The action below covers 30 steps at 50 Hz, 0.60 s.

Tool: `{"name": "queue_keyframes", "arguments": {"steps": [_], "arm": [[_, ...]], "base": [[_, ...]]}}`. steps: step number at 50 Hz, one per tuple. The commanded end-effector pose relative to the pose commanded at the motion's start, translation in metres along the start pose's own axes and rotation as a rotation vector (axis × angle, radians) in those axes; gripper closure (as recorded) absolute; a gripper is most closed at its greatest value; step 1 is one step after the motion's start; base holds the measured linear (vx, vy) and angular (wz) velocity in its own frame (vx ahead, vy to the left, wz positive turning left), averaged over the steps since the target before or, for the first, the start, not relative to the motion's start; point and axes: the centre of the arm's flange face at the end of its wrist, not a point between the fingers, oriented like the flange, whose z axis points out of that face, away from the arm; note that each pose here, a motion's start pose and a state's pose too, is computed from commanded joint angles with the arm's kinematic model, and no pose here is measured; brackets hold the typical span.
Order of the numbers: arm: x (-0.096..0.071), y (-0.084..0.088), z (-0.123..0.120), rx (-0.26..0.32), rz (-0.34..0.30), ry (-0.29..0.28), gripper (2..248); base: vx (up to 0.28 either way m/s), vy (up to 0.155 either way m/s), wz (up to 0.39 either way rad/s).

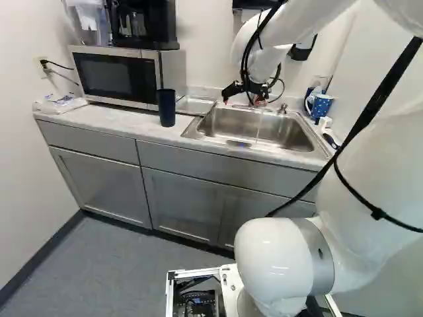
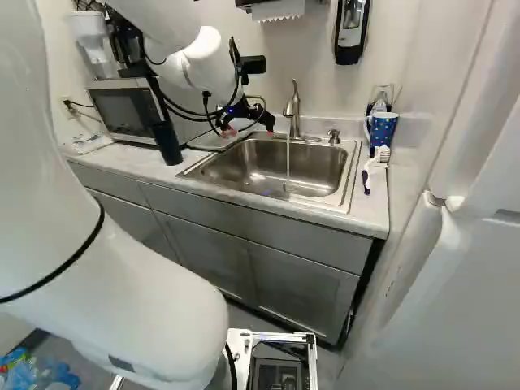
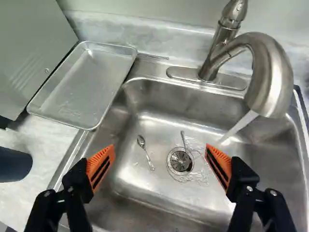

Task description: Rinse the cup and place it in the tray

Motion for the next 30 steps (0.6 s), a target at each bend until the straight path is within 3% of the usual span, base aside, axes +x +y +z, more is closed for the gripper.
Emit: {"name": "queue_keyframes", "arguments": {"steps": [30], "arm": [[-0.031, 0.040, -0.028, -0.070, 0.068, 0.012, 3]], "base": [[0.000, 0.000, 0.000]]}}
